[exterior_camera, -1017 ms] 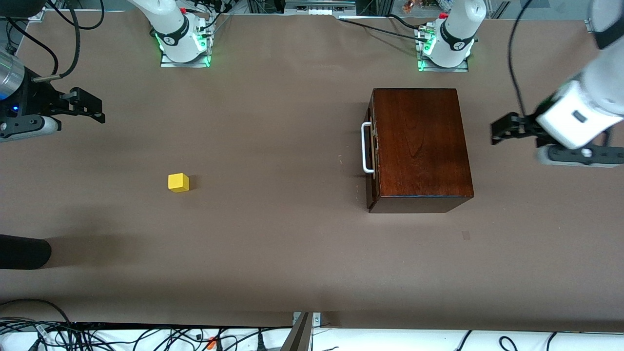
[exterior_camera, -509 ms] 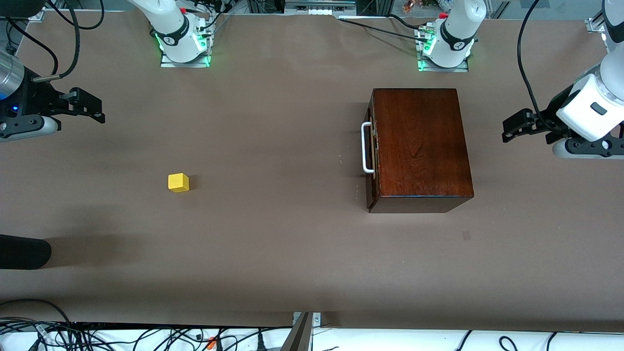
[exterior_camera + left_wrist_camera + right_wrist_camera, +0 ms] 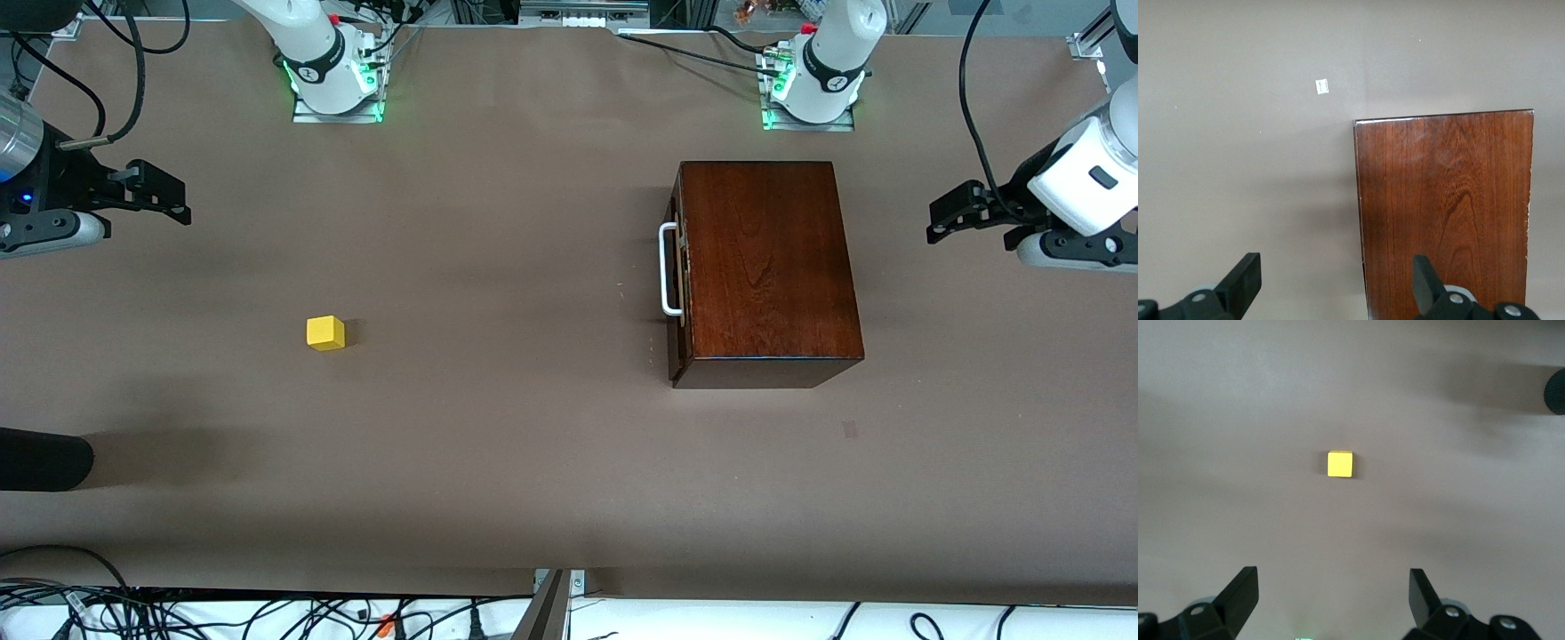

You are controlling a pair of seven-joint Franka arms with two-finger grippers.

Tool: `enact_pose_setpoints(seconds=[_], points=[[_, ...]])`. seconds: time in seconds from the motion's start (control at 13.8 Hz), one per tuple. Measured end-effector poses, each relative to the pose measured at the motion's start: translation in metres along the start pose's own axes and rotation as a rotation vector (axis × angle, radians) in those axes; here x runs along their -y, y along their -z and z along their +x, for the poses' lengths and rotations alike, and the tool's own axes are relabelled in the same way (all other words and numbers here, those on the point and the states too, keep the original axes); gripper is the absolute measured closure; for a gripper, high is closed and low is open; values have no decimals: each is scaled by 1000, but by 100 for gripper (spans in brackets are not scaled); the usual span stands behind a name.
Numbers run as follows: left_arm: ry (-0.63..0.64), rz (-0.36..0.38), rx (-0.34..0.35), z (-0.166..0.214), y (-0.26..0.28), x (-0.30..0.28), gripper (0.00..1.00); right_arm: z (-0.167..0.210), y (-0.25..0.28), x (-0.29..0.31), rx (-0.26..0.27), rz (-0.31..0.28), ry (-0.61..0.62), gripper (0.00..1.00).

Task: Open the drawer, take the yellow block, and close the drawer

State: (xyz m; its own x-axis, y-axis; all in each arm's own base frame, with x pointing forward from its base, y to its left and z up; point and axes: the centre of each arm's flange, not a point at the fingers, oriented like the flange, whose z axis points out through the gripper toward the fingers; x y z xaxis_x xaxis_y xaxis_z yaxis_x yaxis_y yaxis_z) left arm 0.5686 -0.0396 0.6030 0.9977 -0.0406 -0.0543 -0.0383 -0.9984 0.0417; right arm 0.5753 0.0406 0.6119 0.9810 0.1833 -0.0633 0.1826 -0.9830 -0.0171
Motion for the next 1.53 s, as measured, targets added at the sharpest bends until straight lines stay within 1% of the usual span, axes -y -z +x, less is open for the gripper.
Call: enact_pose_setpoints(seconds=[0.22, 0.94, 1.16, 1.31, 1.53], points=[[-4, -4, -5, -6, 4, 0, 0, 0, 0, 0, 0, 0, 0, 0], [-5, -2, -3, -6, 2, 0, 0, 0, 0, 0, 0, 0, 0, 0], [-35, 0, -3, -6, 1, 0, 0, 0, 0, 0, 0, 0, 0, 0], [-66, 15, -3, -6, 1, 2, 0, 0, 0, 0, 0, 0, 0, 0], [-82, 21, -3, -6, 1, 2, 0, 0, 0, 0, 0, 0, 0, 0]])
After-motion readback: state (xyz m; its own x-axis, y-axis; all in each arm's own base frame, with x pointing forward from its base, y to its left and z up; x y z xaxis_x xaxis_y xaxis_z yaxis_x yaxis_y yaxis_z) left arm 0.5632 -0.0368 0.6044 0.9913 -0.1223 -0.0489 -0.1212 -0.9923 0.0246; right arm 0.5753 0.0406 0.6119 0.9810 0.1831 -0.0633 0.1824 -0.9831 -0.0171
